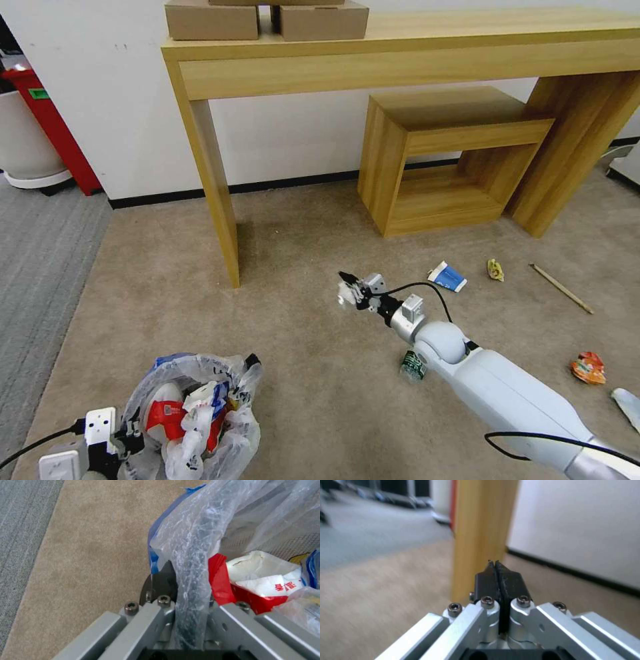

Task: Pick up the trash bin and place the garbage on the floor into it.

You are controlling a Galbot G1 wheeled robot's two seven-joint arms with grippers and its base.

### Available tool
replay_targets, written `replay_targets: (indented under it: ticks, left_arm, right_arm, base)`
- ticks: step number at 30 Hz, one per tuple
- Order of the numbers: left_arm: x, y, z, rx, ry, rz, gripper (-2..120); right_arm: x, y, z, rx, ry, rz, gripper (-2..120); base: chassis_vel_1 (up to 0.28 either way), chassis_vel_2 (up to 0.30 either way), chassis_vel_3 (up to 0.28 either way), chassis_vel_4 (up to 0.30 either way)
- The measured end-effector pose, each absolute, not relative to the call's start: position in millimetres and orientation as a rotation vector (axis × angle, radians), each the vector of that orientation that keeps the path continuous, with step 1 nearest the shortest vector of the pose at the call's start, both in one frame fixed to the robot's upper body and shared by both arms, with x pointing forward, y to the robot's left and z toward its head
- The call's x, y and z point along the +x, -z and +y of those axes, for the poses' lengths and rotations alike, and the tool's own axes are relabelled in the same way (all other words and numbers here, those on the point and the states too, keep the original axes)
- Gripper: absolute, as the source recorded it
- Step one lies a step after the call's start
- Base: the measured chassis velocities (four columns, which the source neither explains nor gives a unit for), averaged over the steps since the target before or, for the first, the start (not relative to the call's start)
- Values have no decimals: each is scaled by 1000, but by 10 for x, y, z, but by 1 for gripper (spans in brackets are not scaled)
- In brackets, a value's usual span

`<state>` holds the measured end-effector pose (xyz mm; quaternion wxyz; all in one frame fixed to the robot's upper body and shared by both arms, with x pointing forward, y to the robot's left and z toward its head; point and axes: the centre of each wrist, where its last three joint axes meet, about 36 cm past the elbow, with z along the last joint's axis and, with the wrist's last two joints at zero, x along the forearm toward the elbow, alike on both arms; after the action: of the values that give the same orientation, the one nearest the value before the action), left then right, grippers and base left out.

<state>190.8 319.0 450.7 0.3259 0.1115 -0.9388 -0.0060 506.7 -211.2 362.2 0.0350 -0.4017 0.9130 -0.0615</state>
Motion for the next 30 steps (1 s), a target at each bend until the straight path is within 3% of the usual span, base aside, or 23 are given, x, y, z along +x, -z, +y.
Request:
replay_targets:
  ticks: [12, 30]
  left_arm:
    - [1997, -4704, 3215, 279, -9, -2485, 0]
    - [2105, -4881, 3322, 266, 16, -2500, 0]
  right_arm:
    - [4858, -4213, -1185, -1666, -196, 2377, 0]
    - [4554, -4264, 20, -2058, -250, 2120, 0]
  base:
    - [0, 0, 0, 0]
    - [0, 0, 0, 0]
